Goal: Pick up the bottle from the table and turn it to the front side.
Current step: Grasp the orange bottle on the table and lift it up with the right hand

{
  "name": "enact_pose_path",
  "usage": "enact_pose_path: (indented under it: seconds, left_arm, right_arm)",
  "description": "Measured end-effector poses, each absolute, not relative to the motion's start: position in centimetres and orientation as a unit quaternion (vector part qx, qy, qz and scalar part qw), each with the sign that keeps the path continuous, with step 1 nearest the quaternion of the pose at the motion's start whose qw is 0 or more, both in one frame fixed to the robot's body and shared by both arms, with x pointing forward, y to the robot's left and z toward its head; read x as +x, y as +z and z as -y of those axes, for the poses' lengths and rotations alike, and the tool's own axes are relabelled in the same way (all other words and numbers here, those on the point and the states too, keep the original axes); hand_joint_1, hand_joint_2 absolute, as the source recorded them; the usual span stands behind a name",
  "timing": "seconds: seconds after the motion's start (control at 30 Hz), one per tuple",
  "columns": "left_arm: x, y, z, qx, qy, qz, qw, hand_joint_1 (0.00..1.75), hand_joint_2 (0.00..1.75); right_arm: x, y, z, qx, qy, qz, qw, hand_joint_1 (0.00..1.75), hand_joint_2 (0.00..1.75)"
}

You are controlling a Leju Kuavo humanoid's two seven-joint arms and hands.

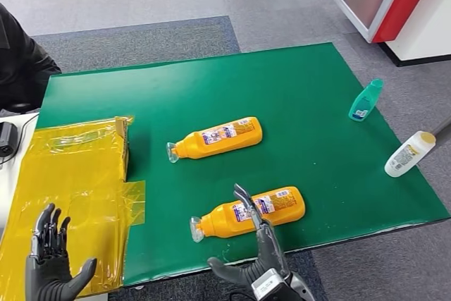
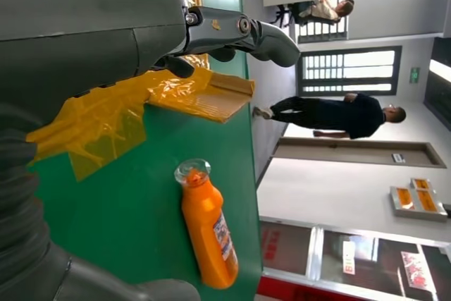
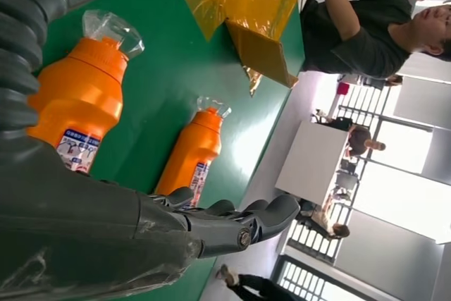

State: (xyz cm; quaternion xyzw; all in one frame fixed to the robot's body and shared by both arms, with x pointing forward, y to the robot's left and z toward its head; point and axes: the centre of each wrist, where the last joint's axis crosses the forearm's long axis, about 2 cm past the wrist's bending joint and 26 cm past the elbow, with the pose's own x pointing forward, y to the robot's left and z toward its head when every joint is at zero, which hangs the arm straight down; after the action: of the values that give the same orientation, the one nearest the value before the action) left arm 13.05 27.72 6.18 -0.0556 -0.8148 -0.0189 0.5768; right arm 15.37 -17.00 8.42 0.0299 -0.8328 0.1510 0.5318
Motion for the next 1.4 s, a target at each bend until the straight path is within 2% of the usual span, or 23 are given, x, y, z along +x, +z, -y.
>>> enact_pose_path:
  seconds: [0.87,1.17,1.4]
  left_arm:
    - [13.1,6.0,-26.6,-0.06,-0.018,0.813,0.578,0.0,1.75]
    - [13.0,5.5,-26.5,-0.065,-0.034,0.805,0.588,0.0,1.75]
    - [12.7,4.3,-26.5,-0.084,-0.06,0.785,0.611,0.0,1.75]
  right_arm:
    - [15.3,8.5,17.2,-0.018,0.182,0.822,0.539,0.0,1.75]
    - [16.6,8.3,21.6,-0.122,0.311,0.761,0.556,0.0,1.75]
    - [19.0,8.8,24.5,-0.164,0.37,0.725,0.558,0.0,1.75]
